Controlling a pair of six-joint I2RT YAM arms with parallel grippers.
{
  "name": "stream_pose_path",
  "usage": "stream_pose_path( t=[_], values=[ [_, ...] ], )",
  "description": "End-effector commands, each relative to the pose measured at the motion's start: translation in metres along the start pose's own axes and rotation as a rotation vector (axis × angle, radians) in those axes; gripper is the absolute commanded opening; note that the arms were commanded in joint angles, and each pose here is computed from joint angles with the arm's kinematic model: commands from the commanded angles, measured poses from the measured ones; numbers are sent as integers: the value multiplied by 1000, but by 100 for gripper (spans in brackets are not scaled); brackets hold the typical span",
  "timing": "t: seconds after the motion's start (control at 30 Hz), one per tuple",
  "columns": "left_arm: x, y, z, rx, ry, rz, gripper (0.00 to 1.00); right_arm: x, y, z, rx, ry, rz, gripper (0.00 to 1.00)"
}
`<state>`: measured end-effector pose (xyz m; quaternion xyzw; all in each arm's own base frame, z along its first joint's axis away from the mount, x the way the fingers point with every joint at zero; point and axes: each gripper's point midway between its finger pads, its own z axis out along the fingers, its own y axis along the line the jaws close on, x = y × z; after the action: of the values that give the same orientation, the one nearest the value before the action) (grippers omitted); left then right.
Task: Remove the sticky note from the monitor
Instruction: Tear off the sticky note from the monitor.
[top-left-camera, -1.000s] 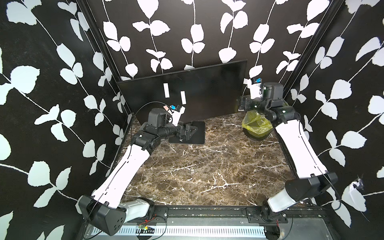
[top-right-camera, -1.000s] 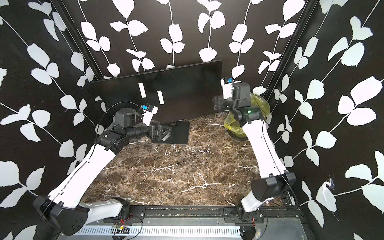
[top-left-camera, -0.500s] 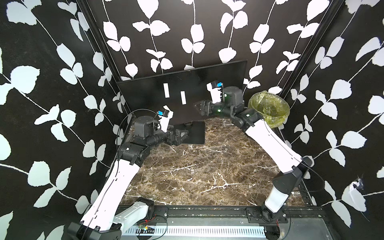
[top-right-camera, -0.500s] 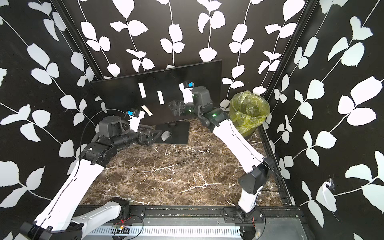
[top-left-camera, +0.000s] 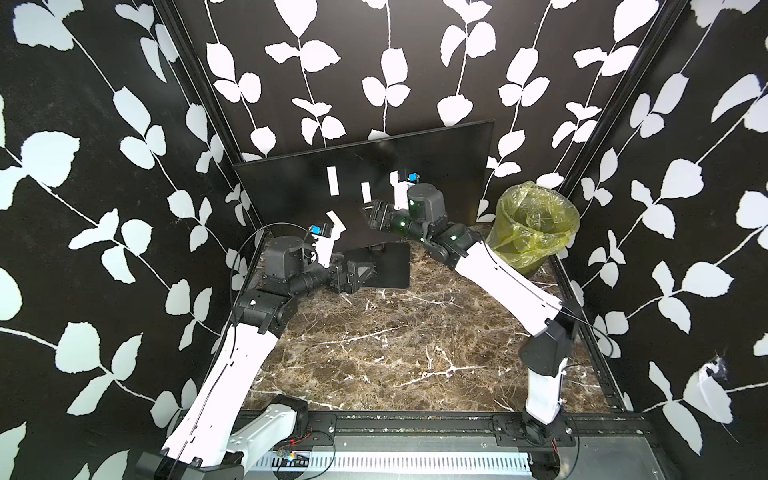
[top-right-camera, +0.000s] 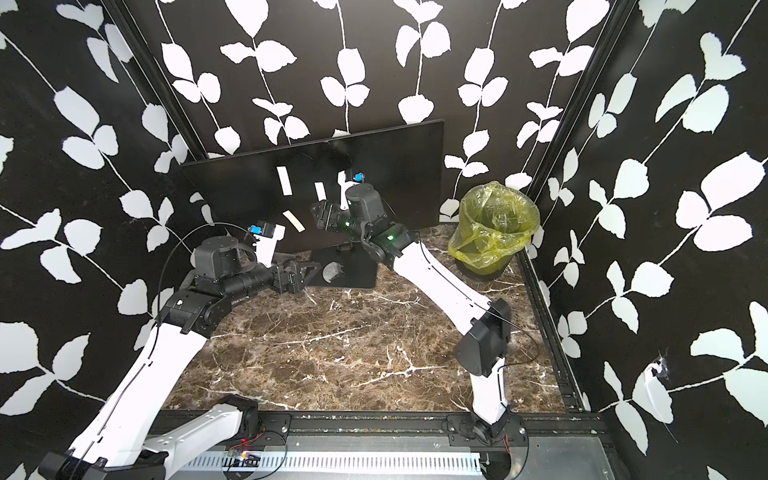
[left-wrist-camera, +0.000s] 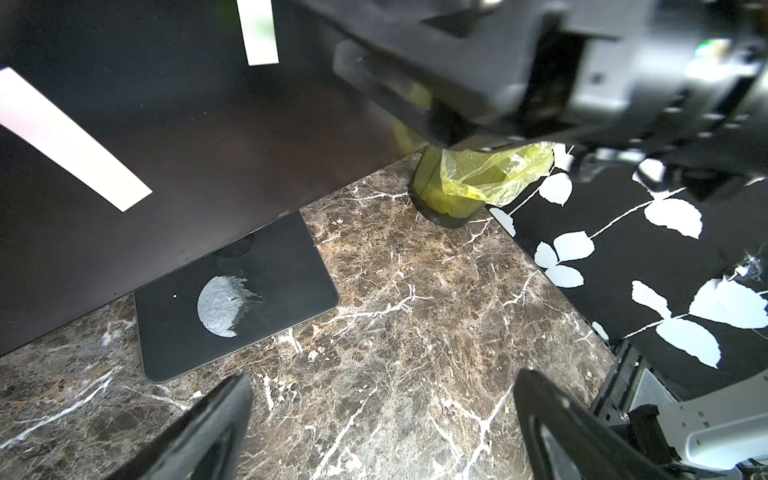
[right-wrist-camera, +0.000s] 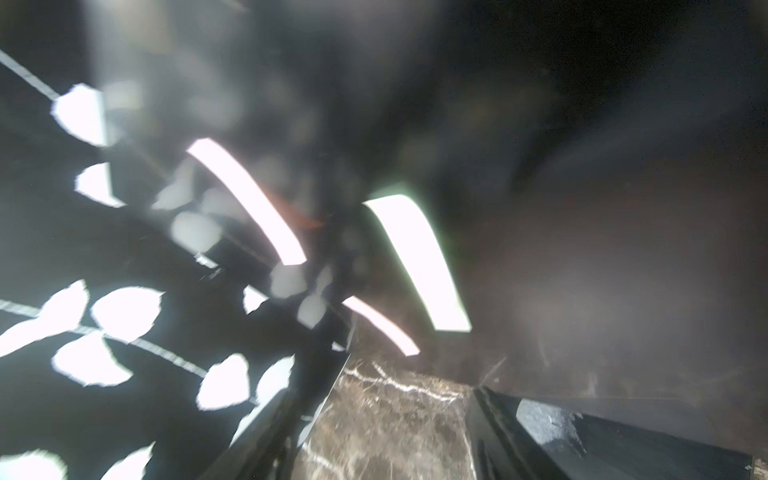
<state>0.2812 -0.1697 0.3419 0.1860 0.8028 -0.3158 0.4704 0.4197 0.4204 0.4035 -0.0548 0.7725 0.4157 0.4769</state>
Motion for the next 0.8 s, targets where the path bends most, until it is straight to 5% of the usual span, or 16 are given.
stream_pose_path(
  t=[0.0, 0.77],
  values=[
    [-3, -3, -4, 18, -24, 9, 99, -21, 8, 2, 6, -76, 13, 66],
    [-4, -3, -2, 24, -11, 14, 99, -8, -7, 38, 43, -37, 34, 62]
  ],
)
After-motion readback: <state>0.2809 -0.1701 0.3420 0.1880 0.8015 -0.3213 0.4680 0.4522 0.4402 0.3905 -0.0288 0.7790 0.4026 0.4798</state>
